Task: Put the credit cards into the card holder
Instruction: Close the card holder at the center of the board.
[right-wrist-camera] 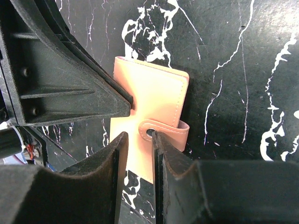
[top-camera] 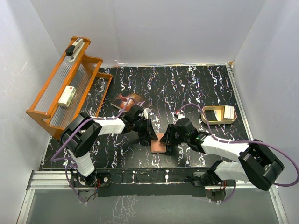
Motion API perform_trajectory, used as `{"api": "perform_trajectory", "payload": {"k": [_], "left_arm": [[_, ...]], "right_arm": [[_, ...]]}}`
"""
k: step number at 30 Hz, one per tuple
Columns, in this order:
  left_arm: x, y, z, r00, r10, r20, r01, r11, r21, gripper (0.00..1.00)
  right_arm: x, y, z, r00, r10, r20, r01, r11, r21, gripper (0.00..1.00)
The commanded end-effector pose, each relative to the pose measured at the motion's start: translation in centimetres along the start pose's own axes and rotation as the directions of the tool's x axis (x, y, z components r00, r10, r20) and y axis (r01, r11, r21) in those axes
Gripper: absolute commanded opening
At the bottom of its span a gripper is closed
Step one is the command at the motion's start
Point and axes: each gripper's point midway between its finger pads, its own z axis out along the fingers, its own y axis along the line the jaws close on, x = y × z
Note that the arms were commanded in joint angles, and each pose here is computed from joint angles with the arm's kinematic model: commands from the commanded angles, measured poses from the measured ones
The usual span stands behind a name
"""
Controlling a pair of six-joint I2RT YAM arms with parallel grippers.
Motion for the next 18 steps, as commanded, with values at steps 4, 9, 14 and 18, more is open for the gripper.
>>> {"api": "perform_trajectory", "payload": {"k": [4, 9, 14, 18], "left_arm": [[1.3, 2.1, -0.1, 0.999, -0.027, -0.023, 0.025, 0.997, -0.079, 0.12], [1.4, 2.3, -0.1, 0.999, -0.028, -0.024, 0.026, 0.996, -0.089, 0.12], [1.5, 2.7, 0.0, 0.999, -0.035, -0.026, 0.032, 0.994, -0.100, 0.12], [1.5, 2.6, 0.0, 0.999, -0.033, -0.024, 0.031, 0.995, -0.099, 0.12]], "right_arm": [[-0.8, 1.0, 0.1, 1.000, -0.020, 0.024, 0.021, 0.999, -0.045, 0.25], [-2.2, 1.5, -0.9, 0.998, -0.044, 0.038, 0.044, 0.999, 0.000, 0.25], [-3.5, 0.6, -1.8, 0.993, -0.065, 0.096, 0.057, 0.995, 0.076, 0.26], [-2.8, 0.4, -1.3, 0.996, -0.053, 0.072, 0.049, 0.997, 0.066, 0.26]]}}
